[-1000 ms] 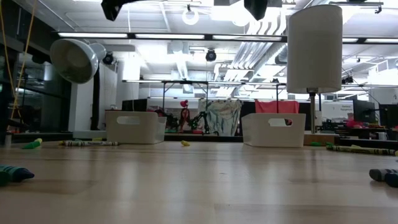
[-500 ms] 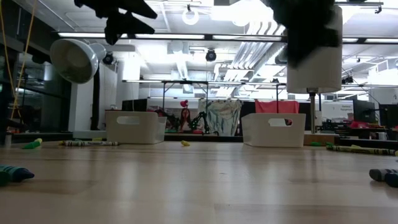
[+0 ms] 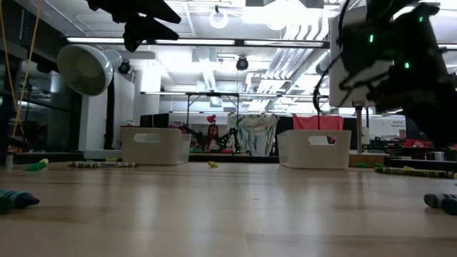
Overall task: Sort crayons
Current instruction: Put the yellow crayon into the gray bin
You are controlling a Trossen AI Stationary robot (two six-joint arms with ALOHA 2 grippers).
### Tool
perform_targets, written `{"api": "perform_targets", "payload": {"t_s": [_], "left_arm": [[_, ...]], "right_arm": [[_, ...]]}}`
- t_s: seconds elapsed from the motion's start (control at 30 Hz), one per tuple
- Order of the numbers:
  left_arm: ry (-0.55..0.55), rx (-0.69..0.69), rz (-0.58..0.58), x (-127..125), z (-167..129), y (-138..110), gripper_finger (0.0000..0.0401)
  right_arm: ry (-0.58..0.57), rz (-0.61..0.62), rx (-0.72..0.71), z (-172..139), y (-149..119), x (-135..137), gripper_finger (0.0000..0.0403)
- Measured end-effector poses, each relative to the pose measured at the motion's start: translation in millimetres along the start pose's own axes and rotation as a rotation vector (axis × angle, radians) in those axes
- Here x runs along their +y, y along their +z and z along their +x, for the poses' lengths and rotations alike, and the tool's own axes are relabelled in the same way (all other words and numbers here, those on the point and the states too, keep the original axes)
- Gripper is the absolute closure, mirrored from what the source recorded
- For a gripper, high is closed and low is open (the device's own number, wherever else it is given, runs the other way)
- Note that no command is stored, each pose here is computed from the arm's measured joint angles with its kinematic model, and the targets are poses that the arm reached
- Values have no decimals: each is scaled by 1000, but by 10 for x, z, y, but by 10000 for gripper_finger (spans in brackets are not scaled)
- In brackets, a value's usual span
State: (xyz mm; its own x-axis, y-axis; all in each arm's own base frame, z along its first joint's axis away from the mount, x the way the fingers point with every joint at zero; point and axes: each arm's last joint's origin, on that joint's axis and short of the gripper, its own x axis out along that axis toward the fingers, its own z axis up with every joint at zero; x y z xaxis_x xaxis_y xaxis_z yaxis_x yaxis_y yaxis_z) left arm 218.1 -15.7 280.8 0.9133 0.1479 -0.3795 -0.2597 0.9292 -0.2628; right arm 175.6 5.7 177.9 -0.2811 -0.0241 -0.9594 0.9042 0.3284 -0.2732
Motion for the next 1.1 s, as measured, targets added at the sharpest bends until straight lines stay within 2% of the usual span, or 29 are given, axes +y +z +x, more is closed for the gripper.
{"api": "perform_targets", "payload": {"t_s": [0.23,0.6,1.1], "left_arm": [[-7,-18,-45,-7,0,18,236],[-13,-28,-139,-12,-1,28,236],[-8,-30,-95,-11,-1,28,236]], "right_arm": [[-30,-142,16,179,221,-140,269],[83,-326,46,230,379,-151,269],[116,-282,112,520,363,-236,270]]}}
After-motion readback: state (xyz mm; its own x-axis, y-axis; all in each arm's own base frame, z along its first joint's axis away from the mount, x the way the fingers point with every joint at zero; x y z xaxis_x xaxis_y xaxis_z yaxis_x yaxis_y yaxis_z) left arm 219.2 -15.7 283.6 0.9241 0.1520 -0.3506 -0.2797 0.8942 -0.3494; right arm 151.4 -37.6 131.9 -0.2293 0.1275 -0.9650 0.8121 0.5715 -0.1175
